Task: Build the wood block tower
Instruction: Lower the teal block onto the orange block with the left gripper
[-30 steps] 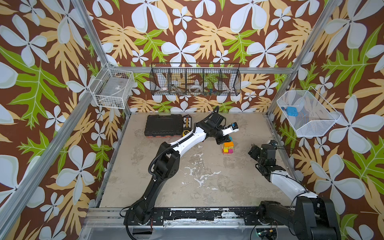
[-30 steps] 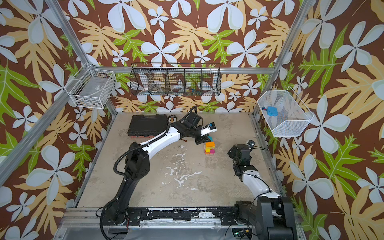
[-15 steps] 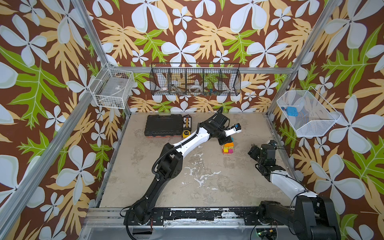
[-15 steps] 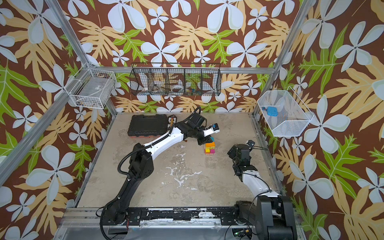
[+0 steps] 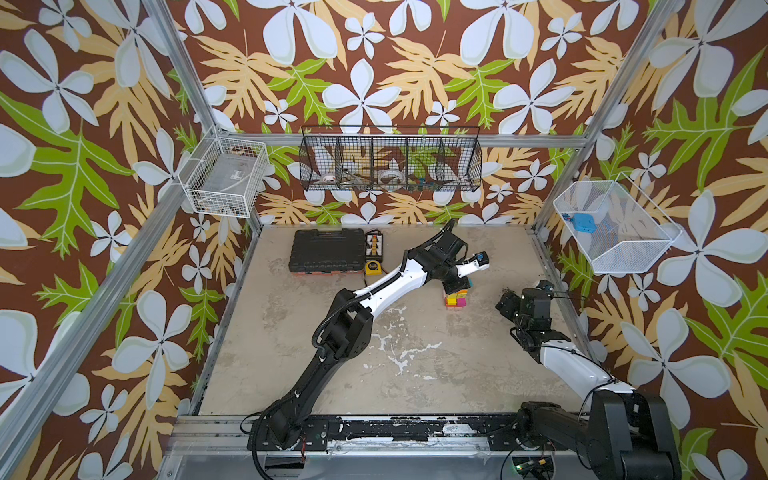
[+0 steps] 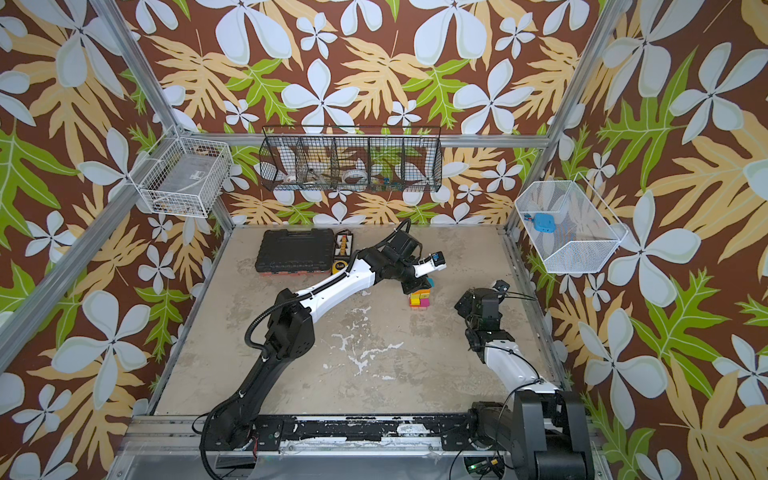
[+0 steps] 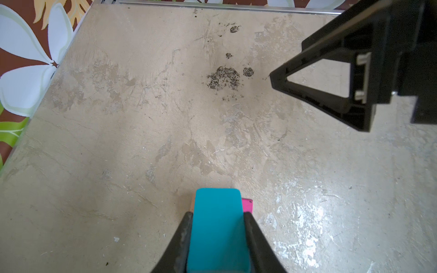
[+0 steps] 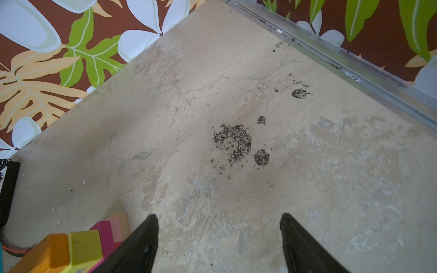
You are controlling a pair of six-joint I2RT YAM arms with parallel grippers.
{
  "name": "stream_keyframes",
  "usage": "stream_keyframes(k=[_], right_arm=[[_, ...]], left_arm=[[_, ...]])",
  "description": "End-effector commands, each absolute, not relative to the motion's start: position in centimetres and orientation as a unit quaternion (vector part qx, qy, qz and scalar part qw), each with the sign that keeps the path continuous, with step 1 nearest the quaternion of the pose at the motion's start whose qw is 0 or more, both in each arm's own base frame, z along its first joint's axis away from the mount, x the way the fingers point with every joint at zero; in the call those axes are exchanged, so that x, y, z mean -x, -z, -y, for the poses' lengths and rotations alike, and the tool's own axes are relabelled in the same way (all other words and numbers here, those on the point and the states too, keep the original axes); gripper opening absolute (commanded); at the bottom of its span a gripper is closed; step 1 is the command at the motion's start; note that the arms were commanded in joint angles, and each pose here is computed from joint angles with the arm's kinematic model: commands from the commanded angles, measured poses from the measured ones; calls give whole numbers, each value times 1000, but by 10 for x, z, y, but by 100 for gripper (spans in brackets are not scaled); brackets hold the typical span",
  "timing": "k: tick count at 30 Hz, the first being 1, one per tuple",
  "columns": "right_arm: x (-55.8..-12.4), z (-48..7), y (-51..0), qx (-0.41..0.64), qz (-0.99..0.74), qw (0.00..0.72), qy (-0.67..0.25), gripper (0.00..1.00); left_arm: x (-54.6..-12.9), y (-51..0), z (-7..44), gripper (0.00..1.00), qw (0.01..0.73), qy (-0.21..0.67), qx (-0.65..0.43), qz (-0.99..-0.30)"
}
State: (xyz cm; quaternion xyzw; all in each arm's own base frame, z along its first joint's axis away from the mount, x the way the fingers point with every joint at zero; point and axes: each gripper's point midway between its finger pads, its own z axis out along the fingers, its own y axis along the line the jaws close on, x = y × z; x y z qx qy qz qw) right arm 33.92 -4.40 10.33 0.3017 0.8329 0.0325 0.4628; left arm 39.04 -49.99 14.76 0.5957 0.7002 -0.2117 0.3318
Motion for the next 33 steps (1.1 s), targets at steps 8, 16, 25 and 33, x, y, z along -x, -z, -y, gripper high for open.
stream_keyframes(k=[8, 16, 25, 33], right_arm=[[-343, 44, -108, -300, -830, 470, -34, 80], [-344, 44, -109, -300, -830, 470, -35, 80], [-344, 44, -108, -299, -830, 468, -34, 80], [-344, 43, -108, -299, -831, 468, -35, 80]], left_arm=[[-389, -136, 494, 8, 314, 196, -597, -712], [-388, -129, 491, 10, 305, 192, -599, -715], [-389, -127, 491, 12, 304, 188, -598, -717], [-391, -127, 491, 16, 308, 185, -597, -718]])
